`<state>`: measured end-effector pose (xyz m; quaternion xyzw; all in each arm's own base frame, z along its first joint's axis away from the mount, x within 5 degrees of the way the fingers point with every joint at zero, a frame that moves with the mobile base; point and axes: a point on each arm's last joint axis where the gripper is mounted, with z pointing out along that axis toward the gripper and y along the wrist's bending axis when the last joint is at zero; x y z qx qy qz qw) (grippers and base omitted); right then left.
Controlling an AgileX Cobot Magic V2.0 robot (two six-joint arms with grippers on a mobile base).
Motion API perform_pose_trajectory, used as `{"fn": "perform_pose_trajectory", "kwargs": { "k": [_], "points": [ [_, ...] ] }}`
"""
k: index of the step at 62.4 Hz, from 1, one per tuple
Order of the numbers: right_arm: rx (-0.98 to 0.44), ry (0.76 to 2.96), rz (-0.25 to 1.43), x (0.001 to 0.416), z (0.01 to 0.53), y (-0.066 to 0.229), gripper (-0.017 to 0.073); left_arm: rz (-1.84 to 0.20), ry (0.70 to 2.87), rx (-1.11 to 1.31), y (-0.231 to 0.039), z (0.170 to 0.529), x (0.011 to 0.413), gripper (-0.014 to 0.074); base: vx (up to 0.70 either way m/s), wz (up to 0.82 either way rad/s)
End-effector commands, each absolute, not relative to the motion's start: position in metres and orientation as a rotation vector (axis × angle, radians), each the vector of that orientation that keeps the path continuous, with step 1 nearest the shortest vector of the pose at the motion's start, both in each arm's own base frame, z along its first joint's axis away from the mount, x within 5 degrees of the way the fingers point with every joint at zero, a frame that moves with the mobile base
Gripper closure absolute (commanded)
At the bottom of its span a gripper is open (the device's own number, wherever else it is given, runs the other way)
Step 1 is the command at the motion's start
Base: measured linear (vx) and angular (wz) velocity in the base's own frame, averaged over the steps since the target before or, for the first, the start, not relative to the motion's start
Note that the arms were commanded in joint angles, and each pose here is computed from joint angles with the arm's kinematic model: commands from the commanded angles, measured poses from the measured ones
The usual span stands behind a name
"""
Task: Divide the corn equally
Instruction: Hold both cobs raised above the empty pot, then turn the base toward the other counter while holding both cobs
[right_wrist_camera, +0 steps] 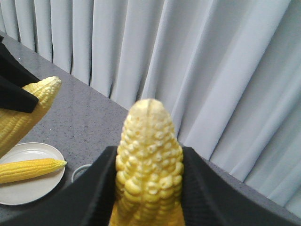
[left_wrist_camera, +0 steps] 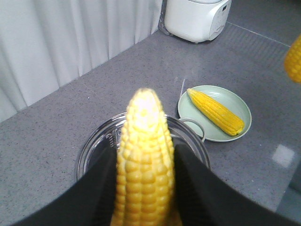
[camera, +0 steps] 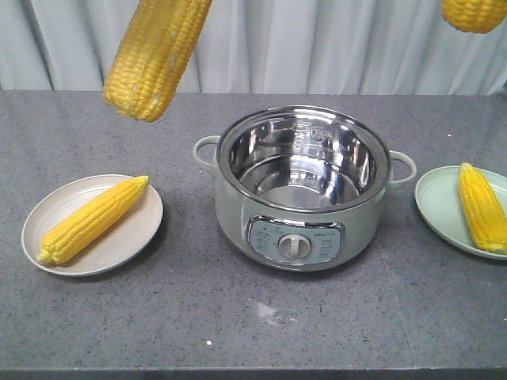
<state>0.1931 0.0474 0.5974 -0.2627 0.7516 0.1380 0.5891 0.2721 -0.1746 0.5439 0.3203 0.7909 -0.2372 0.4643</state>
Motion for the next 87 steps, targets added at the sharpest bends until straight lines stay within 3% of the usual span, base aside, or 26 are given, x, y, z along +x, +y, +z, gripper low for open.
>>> {"fn": "perform_pose_trajectory", "kwargs": {
  "k": [1,87],
  "points": [
    [-0.614,1.7,0.317,0.1788,0.6063,0.0476,0.0564,-0.62,1.845,0.758,-0.1667,0.5667,0.2514,0.0601,-0.01,-0.13],
    [-0.614,1.7,0.317,0.1788,0.6063,0.0476,0.0564,-0.62,1.845,0.758,-0.1667,0.5666,0.2513,0.0601,-0.01,-0.35]
  ]
}}
